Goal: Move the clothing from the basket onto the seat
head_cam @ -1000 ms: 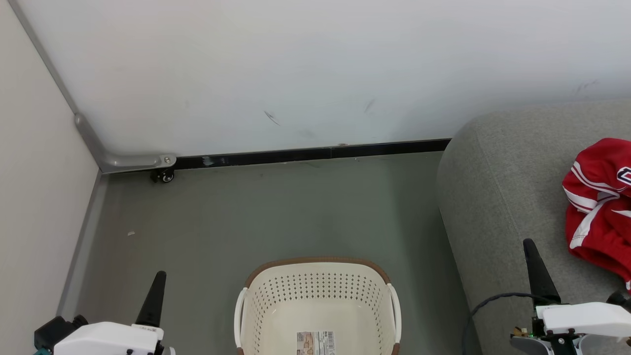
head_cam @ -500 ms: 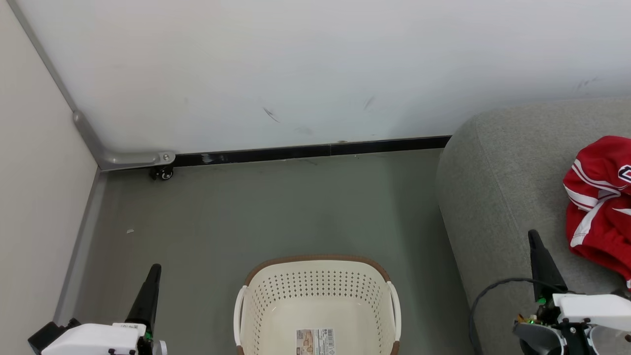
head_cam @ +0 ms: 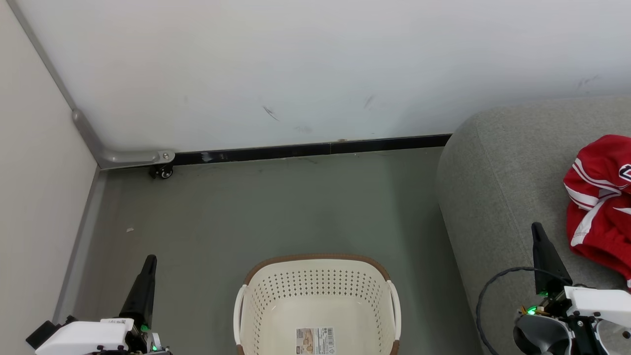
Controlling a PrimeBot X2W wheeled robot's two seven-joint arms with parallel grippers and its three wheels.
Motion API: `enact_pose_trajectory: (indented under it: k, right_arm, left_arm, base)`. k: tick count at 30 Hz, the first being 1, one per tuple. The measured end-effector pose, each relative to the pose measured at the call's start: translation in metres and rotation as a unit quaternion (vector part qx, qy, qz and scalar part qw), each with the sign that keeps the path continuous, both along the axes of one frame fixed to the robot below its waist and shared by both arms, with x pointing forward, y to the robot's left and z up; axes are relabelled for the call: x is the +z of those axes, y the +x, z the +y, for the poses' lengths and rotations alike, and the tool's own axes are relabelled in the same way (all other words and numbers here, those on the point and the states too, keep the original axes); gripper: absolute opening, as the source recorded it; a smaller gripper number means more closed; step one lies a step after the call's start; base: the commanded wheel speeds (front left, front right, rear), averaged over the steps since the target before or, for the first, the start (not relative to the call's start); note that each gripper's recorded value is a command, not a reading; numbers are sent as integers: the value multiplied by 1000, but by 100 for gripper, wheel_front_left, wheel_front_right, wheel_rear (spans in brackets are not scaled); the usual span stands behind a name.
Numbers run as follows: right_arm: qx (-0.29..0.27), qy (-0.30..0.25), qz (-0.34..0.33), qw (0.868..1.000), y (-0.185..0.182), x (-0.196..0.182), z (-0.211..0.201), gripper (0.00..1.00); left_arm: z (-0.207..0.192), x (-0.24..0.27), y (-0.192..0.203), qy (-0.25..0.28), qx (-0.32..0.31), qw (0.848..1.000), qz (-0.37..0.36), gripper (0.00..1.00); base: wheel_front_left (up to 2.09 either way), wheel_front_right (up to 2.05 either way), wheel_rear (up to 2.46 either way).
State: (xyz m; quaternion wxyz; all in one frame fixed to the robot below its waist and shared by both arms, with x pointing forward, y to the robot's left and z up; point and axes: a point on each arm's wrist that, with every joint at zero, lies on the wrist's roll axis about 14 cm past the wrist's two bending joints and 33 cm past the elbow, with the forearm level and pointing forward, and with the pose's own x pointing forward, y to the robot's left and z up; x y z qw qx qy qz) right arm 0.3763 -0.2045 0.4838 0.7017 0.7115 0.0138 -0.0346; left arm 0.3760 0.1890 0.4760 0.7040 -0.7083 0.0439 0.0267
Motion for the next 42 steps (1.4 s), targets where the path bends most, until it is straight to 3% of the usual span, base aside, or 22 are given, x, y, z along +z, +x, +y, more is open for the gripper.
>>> enact_pose_trajectory:
  k: [42]
  right_arm:
    - [-1,0,0,1000,0,0,0,0]
  left_arm:
    - [0,0,0,0,0,1000,-1,0]
  base:
    - [0,0,0]
